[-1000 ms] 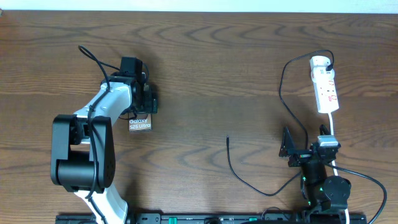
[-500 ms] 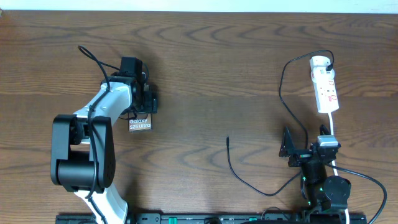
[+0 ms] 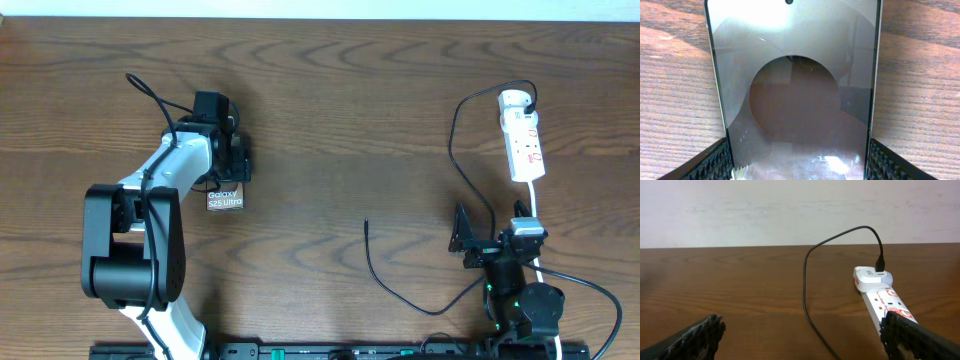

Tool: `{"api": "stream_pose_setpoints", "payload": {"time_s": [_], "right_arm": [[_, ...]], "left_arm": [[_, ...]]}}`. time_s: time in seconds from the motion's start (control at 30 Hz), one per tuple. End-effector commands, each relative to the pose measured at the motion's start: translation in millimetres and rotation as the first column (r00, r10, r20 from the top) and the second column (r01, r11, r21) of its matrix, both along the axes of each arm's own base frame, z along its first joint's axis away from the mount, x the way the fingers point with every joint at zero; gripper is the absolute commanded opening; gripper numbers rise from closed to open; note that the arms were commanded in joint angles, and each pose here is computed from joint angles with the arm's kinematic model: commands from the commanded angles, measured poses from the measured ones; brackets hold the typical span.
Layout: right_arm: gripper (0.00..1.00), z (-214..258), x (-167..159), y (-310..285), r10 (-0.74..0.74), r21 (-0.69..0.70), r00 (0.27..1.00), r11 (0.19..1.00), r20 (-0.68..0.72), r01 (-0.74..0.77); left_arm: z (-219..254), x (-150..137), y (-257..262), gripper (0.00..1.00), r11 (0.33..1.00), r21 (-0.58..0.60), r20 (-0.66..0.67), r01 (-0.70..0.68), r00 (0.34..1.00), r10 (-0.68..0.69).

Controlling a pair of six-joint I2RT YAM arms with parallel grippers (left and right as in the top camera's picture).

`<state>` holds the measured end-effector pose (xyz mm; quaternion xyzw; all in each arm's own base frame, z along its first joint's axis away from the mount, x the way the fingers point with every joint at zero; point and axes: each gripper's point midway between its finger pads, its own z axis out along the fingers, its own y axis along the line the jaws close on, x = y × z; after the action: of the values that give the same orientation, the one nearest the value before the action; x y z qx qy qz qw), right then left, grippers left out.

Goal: Plug charger to phone and switch on socket

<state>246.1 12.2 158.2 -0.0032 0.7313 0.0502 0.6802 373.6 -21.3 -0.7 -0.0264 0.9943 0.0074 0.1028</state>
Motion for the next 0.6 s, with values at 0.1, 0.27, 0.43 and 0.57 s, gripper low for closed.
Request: {"api": "stream_pose_setpoints", "payload": {"time_s": [0.1,0.27,0.43,0.57], "right_arm": [[0.99,-0.5,-0.4,1.3,0.005,-0.012,1.0,1.0,0.0,-0.005],[0.99,-0.5,-0.4,1.3,0.005,-0.012,1.0,1.0,0.001,-0.005],[0.99,-0.5,-0.4,1.3,0.005,-0.012,1.0,1.0,0.001,-0.005],[0.99,-0.5,-0.4,1.3,0.005,-0.012,1.0,1.0,0.001,-0.005]], "left_arm": [[-7.2,-5.9,4.6,0.67,1.0,0.014,-0.024,-0.009,1.0,0.01],[-7.2,-5.9,4.6,0.59,1.0,0.014,-0.024,-0.009,1.0,0.01],[-7.2,-5.6,4.6,0.46,1.0,0.014,-0.023,-0.01,1.0,0.01],[-7.0,-5.0,4.6,0.38,1.0,0.014,-0.021,-0.01,1.0,0.01]]}}
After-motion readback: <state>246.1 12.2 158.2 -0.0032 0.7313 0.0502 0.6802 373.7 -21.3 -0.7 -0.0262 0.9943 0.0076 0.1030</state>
